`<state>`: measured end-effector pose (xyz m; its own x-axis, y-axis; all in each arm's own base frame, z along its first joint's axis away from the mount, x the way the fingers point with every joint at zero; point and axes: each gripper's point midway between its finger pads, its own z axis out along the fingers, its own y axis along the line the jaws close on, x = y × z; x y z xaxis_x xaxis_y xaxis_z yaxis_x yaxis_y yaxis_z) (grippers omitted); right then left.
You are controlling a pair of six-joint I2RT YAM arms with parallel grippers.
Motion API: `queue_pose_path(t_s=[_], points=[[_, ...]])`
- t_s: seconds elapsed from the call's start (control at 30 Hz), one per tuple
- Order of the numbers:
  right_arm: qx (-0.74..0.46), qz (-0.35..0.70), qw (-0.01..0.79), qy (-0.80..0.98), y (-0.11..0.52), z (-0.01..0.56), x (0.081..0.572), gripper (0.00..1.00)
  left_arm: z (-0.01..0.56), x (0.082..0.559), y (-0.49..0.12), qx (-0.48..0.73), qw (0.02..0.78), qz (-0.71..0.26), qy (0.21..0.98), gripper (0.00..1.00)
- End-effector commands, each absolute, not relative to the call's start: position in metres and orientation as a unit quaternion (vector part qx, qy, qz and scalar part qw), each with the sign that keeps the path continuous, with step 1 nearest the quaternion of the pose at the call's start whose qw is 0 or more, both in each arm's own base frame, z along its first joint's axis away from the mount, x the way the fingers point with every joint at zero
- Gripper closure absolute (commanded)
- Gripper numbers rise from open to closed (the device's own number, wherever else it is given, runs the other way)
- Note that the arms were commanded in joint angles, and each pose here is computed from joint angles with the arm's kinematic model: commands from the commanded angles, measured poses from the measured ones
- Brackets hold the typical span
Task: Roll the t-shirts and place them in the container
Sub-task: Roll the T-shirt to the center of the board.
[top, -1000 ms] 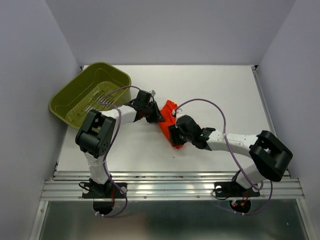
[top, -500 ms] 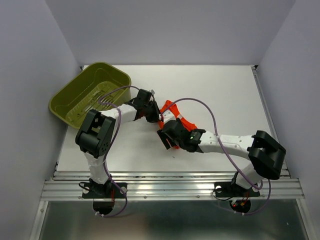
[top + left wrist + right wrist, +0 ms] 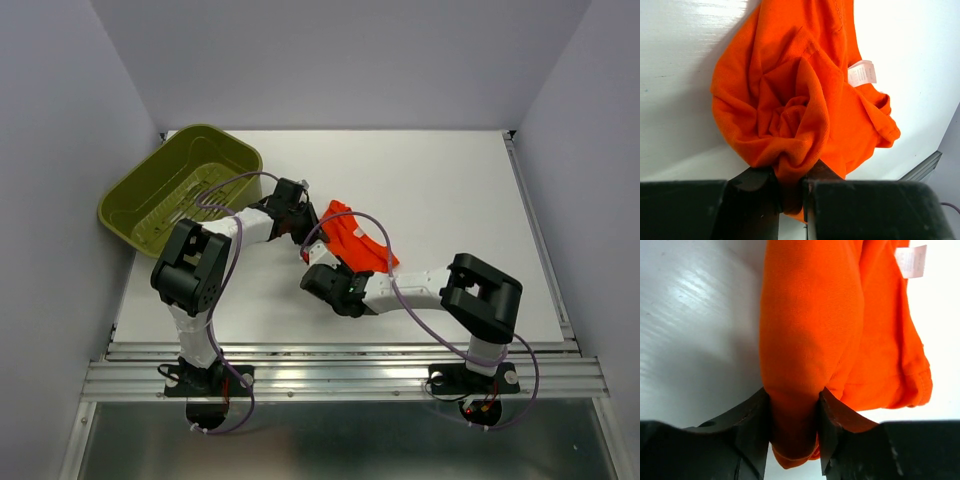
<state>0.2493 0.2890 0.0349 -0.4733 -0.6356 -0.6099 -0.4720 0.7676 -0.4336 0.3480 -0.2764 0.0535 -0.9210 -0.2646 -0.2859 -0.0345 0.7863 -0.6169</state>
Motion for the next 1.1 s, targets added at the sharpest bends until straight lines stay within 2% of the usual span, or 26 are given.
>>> queue_pose_path(t_s=[0.0, 0.03, 0.07, 0.17, 0.27, 0.3, 0.37, 0.4, 0.43, 0.53, 0.83, 1.07], points=[[-0.279, -0.133, 0.446, 0.840, 0.291, 0.053, 0.266, 0.67, 0.078, 0.357, -0.280, -0.075, 0.203, -0.329, 0.919, 1.00], [-0.277, -0.135, 0.448, 0.839, 0.291, 0.053, 0.267, 0.72, 0.078, 0.357, -0.280, -0.073, 0.204, -0.329, 0.919, 1.00], [-0.274, -0.133, 0.450, 0.839, 0.292, 0.055, 0.268, 0.83, 0.078, 0.356, -0.280, -0.069, 0.204, -0.328, 0.920, 1.00], [-0.268, -0.111, 0.456, 0.841, 0.298, 0.059, 0.267, 0.99, 0.079, 0.355, -0.278, -0.063, 0.208, -0.326, 0.920, 1.00], [-0.263, -0.079, 0.458, 0.846, 0.304, 0.064, 0.263, 0.99, 0.078, 0.351, -0.277, -0.050, 0.206, -0.324, 0.922, 1.00], [-0.262, -0.064, 0.461, 0.846, 0.308, 0.066, 0.262, 0.99, 0.081, 0.349, -0.279, -0.040, 0.203, -0.331, 0.921, 0.87], [-0.274, -0.034, 0.450, 0.849, 0.314, 0.064, 0.255, 0.99, 0.082, 0.346, -0.279, -0.025, 0.201, -0.331, 0.922, 0.73], [-0.270, -0.022, 0.451, 0.850, 0.315, 0.069, 0.256, 0.99, 0.086, 0.347, -0.277, -0.024, 0.209, -0.326, 0.921, 0.54], [-0.267, -0.008, 0.448, 0.853, 0.318, 0.069, 0.254, 0.99, 0.088, 0.348, -0.275, -0.024, 0.213, -0.322, 0.922, 0.44], [-0.253, 0.036, 0.431, 0.865, 0.321, 0.072, 0.254, 0.99, 0.097, 0.348, -0.269, -0.023, 0.227, -0.311, 0.923, 0.21], [-0.189, 0.179, 0.376, 0.889, 0.318, 0.081, 0.261, 0.99, 0.144, 0.353, -0.251, -0.011, 0.286, -0.286, 0.914, 0.18], [-0.196, 0.288, 0.314, 0.883, 0.333, 0.084, 0.244, 0.99, 0.163, 0.354, -0.238, -0.002, 0.303, -0.270, 0.914, 0.17]])
